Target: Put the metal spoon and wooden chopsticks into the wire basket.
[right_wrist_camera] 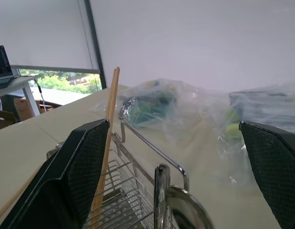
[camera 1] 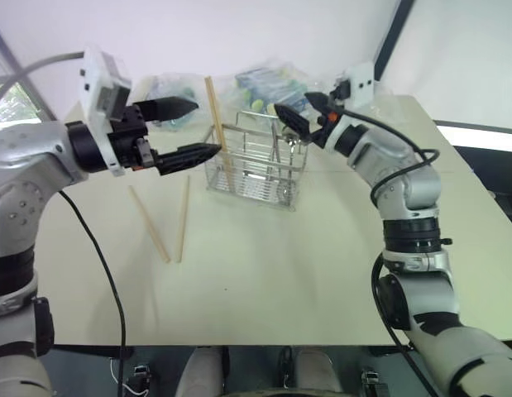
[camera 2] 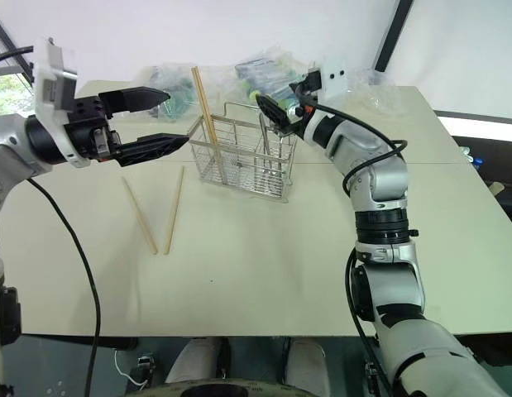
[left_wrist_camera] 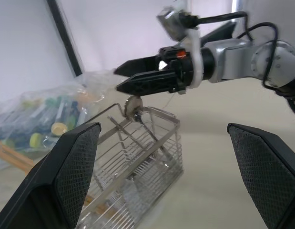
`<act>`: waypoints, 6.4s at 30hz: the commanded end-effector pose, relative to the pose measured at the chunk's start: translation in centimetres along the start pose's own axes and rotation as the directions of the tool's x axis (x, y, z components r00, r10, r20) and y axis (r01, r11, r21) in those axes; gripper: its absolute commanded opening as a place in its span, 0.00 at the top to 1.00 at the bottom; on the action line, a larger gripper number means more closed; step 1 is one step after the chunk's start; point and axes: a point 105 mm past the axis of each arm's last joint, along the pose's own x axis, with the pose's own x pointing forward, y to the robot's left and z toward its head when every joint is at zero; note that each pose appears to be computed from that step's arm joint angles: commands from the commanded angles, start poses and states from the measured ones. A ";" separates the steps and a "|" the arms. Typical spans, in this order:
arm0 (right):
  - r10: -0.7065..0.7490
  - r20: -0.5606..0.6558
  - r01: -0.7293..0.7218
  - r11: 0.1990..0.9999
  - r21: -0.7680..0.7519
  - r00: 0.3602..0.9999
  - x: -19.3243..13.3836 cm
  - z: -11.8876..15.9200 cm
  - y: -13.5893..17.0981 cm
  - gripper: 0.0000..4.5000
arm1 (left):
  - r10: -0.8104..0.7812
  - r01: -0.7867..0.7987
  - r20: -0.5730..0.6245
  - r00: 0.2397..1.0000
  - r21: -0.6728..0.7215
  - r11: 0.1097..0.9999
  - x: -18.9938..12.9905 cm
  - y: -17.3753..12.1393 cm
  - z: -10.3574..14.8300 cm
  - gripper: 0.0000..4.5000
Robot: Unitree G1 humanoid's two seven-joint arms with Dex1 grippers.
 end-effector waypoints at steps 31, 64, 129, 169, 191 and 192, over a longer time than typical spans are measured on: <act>0.478 -0.238 -0.500 0.865 -0.038 0.846 -12.9 -1.7 10.4 0.01 | 0.537 -0.962 -0.798 0.273 -0.239 0.133 -4.5 10.1 -18.0 0.00; 0.365 -0.201 -0.379 0.925 -0.034 0.909 -12.2 -1.7 9.5 0.00 | 0.733 -0.964 -0.648 0.207 -0.265 0.039 -4.8 15.8 -16.0 0.99; 0.230 -0.204 -0.240 0.970 -0.026 0.952 -12.7 -2.5 8.4 0.00 | 0.575 -0.816 -0.590 0.567 -0.306 0.491 2.2 12.6 -8.1 0.01; 0.219 -0.207 -0.227 0.974 -0.017 0.954 -12.8 -3.5 8.6 0.00 | 0.185 -0.746 -0.849 0.494 -0.305 0.593 4.1 3.4 -18.5 0.88; 0.219 -0.190 -0.232 0.972 -0.048 0.957 -12.4 -2.6 7.6 0.00 | 0.727 -0.930 -0.604 0.327 -0.066 0.363 -3.8 13.4 -14.3 1.00; 0.216 -0.185 -0.229 0.972 -0.052 0.959 -12.3 -2.4 7.5 0.00 | 0.777 -0.939 -0.551 0.305 -0.038 0.341 -4.6 14.1 -13.4 1.00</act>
